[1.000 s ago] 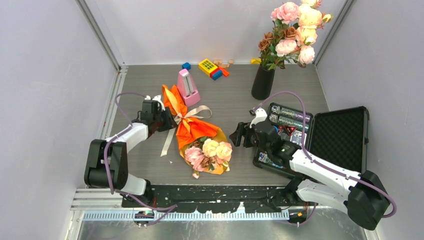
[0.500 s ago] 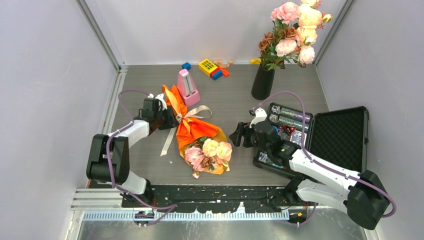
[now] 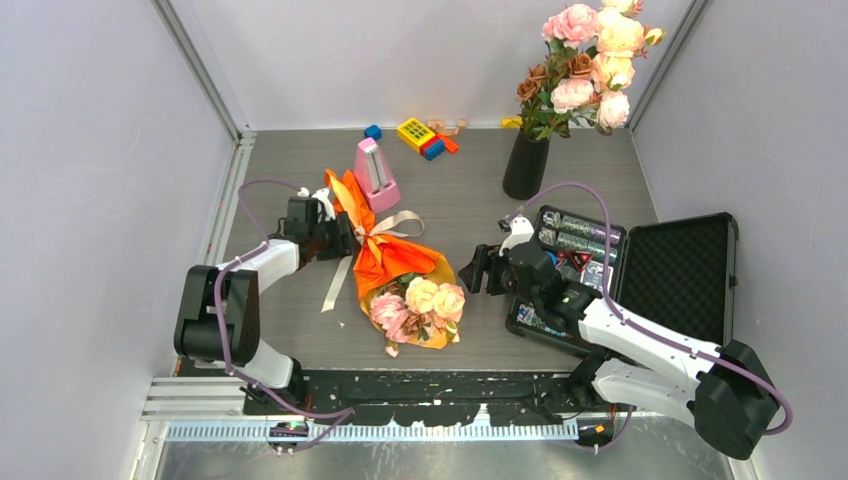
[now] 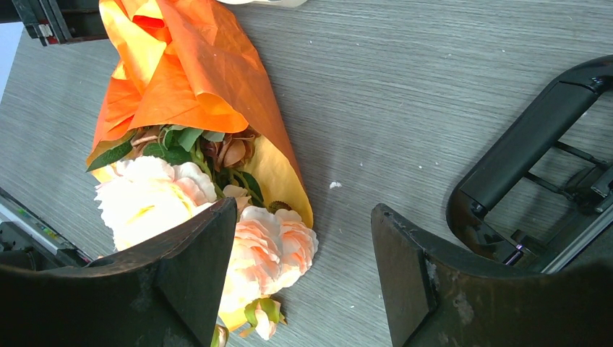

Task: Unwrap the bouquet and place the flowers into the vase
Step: Untie the ribbon from the wrapping paper.

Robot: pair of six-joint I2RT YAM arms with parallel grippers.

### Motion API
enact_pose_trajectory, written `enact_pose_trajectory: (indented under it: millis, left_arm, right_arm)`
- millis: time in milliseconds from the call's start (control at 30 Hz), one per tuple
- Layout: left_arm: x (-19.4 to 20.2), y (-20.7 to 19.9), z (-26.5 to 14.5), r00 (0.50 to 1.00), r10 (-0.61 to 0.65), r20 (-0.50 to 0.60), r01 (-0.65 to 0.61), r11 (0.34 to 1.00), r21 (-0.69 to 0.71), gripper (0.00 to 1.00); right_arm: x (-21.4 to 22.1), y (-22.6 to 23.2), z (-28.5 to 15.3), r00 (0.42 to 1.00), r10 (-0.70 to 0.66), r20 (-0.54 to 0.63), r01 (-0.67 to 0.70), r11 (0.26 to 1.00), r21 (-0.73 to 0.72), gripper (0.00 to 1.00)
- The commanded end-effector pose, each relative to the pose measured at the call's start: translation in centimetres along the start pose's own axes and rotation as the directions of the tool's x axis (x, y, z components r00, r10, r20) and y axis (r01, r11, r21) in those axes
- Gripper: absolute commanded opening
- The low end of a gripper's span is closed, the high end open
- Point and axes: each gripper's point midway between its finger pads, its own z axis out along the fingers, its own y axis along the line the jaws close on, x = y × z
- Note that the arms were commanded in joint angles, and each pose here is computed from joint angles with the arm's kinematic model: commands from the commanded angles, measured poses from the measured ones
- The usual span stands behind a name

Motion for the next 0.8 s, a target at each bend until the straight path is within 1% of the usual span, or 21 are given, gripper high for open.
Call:
enact_pose_trajectory:
  millis: [0, 200, 400, 433, 533, 567, 767]
  left_arm:
    - [-1.3, -1.2, 0.0, 0.999, 0.013, 0.031, -0.015, 0.998, 0.053, 0.58]
    - [-0.9, -1.1, -0.5, 1.0, 0.0, 0.024, -0.001, 0.999, 0.045, 0.65]
    - [-0.5, -0.6, -0.5, 1.0, -0.013, 0.011, 0.013, 1.0, 0.015, 0.68]
    - [-0.4, -0.6, -0.5, 1.0, -0.014, 0.007, 0.014, 1.0, 0.017, 0.68]
    - [-0.4, -0.6, -0.2, 1.0, -0.017, -0.001, 0.017, 1.0, 0.02, 0.6]
    - [-0.3, -0.6, -0.1, 1.0, -0.018, -0.005, 0.018, 1.0, 0.019, 0.59]
    - [0.2, -0.3, 0.6, 0.999, -0.024, -0.034, 0.024, 1.0, 0.013, 0.58]
  right_arm:
    - [-2.3, 1.4, -0.3, 0.997, 0.016, 0.078, -0.012, 0.999, -0.041, 0.73]
    - [-2.2, 1.3, -0.3, 0.997, 0.016, 0.074, -0.013, 0.999, -0.04, 0.73]
    - [-2.3, 1.3, -0.3, 0.997, 0.018, 0.075, -0.015, 0.999, -0.04, 0.74]
    - [-2.3, 1.4, -0.3, 0.997, 0.017, 0.075, -0.014, 0.999, -0.041, 0.74]
    - [-2.1, 1.3, -0.3, 0.997, 0.018, 0.074, -0.015, 0.999, -0.039, 0.74]
    - [-2.2, 1.3, -0.4, 0.997, 0.019, 0.076, -0.016, 0.999, -0.039, 0.74]
    - [-2.2, 1.2, -0.5, 0.997, 0.022, 0.078, -0.019, 0.999, -0.037, 0.74]
